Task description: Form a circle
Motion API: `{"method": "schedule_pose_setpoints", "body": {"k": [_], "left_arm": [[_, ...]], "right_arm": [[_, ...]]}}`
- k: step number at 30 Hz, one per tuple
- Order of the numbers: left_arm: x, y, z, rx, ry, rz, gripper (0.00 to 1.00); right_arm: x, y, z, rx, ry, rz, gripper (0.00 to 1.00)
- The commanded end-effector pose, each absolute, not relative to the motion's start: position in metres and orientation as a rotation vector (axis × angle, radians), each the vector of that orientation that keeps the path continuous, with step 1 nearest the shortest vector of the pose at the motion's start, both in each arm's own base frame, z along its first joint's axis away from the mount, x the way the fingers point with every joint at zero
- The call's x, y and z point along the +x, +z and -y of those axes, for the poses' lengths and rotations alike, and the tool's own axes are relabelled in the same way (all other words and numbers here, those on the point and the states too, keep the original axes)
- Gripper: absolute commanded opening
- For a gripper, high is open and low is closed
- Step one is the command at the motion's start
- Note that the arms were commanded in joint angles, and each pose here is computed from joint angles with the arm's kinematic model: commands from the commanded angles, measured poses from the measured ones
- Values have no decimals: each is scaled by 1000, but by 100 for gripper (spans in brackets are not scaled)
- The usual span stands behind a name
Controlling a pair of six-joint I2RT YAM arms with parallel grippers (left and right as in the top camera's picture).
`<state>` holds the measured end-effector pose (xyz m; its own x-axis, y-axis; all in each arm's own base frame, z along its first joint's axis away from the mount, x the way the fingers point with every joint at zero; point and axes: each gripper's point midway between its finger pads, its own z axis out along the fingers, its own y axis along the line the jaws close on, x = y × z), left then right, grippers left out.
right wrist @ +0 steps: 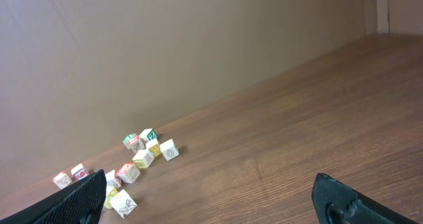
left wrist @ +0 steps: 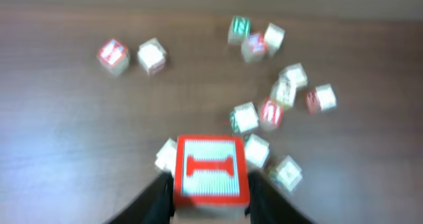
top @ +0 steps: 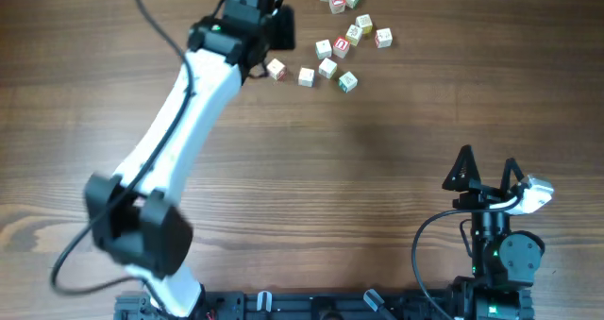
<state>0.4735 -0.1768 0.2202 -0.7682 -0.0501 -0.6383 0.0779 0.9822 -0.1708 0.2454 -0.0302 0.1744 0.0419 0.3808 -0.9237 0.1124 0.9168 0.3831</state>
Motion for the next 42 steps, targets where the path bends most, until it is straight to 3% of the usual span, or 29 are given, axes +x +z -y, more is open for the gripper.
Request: {"method": "schedule_pose_setpoints", "body": {"k": [1,9,13,20,21,25,28,31,36,42], "left_arm": [[426,216,178,-138,-253,-2578,34],[387,126,227,-202,-289,-2687,42],[384,76,229,-274,-287,-2614,41],[386,52,231,-273,-350,-2535,41],[389,55,234,-272,-367,-2517,43],[408,75,249,-218,-454,-2408,68],[418,91,262,-98,-502,-2332,77],[426,94,270,31,-489,-2278,78],[428,50,284,647,-281,-2194,91],[427,17,294,757,-295,-2180,92]], "right_arm": [[245,176,28,378,212,-1525,100],[245,176,28,378,212,-1525,100],[245,176,28,377,212,-1525,100],[245,176,28,378,212,-1525,100],[245,176,28,377,212,-1525,100],[245,176,28,377,212,-1525,100],[245,176,28,377,212,-1525,100],[245,176,28,377,212,-1525,100],[245,176,28,377,212,-1525,100],[245,176,28,377,212,-1525,100]]}}
